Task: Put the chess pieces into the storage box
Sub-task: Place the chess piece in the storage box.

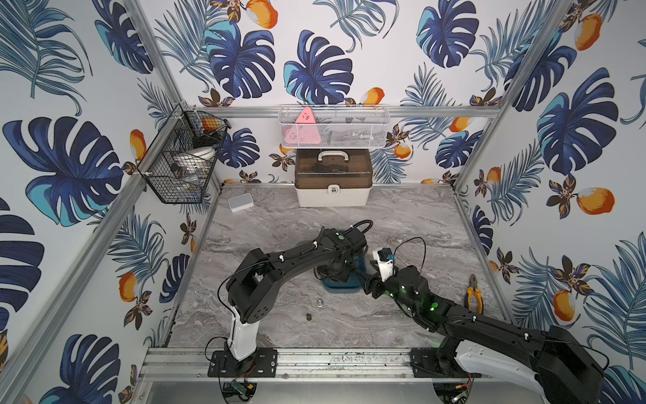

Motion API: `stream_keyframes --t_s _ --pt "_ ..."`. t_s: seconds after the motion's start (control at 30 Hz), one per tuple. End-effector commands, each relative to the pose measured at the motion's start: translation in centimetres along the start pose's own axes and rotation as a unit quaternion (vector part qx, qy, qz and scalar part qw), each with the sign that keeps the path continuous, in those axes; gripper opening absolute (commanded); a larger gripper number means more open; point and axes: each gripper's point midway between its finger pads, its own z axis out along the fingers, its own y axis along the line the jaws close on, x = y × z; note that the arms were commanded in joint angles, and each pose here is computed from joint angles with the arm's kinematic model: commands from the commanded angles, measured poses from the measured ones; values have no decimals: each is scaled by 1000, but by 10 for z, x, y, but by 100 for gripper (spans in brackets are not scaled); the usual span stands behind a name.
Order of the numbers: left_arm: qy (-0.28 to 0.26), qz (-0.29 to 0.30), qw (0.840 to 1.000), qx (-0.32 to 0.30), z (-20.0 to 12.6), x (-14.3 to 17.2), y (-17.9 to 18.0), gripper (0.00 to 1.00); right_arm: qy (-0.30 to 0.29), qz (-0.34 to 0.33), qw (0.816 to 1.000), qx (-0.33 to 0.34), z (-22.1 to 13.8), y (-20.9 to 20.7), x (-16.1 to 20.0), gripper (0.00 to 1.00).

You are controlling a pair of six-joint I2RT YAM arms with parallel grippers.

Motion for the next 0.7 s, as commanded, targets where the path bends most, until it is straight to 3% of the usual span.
stream_keyframes --t_s 0.0,0.67 --pt "-3 8 1000 7 5 -4 -5 10 -7 0 1000 -11 1 4 -5 73" --pt "3 9 1000 -18 20 -2 3 15 -8 -1 1000 -14 0 6 -6 74"
